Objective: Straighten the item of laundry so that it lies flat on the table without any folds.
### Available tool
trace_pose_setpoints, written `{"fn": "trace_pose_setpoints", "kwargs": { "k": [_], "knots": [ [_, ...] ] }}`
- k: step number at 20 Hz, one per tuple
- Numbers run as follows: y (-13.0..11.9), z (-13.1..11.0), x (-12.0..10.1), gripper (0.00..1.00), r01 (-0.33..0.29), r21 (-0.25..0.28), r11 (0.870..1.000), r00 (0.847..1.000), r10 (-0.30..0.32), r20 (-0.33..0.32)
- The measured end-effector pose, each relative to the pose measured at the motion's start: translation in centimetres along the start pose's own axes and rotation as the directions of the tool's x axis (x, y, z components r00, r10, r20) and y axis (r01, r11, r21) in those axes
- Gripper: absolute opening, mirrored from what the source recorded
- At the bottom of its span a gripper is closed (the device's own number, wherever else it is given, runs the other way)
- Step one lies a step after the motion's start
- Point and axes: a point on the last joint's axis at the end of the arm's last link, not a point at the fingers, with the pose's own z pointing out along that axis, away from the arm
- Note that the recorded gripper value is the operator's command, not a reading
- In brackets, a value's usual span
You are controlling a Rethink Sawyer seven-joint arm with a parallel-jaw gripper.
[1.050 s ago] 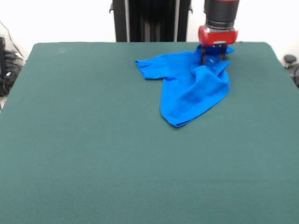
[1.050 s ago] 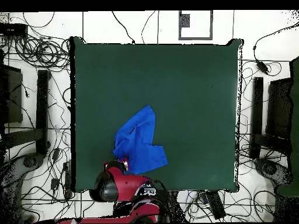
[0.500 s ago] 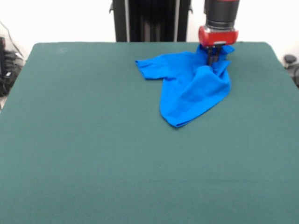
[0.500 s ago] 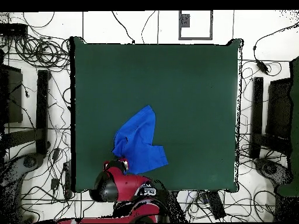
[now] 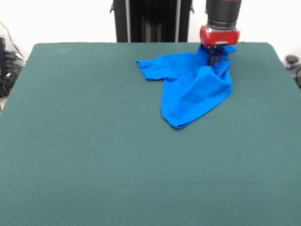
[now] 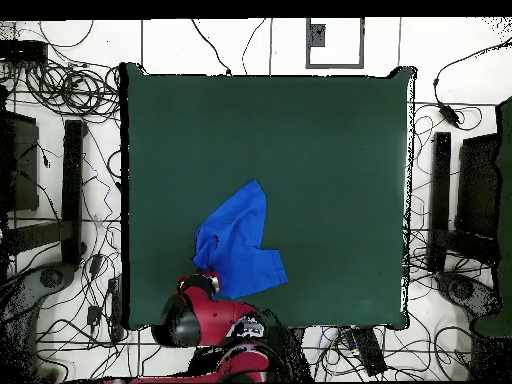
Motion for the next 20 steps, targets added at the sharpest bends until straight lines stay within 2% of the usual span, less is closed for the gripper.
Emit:
{"fn": "trace_pose_setpoints", "kwargs": {
  "k": [9, 16, 17, 20],
  "knots": [
    [0.0, 0.0, -0.4, 0.00, -0.022, 0.013, 1.000, 1.000, 0.022, 0.002],
    [-0.4, -1.8, -2.8, 0.00, -0.047, 0.019, 0.999, 0.998, 0.046, 0.041],
    [-0.6, -2.9, -3.9, 0.00, -0.058, 0.019, 0.998, 0.997, 0.057, 0.055],
    [-1.0, -4.1, -5.1, 0.00, -0.070, 0.018, 0.997, 0.995, 0.068, 0.067]
  ]
}}
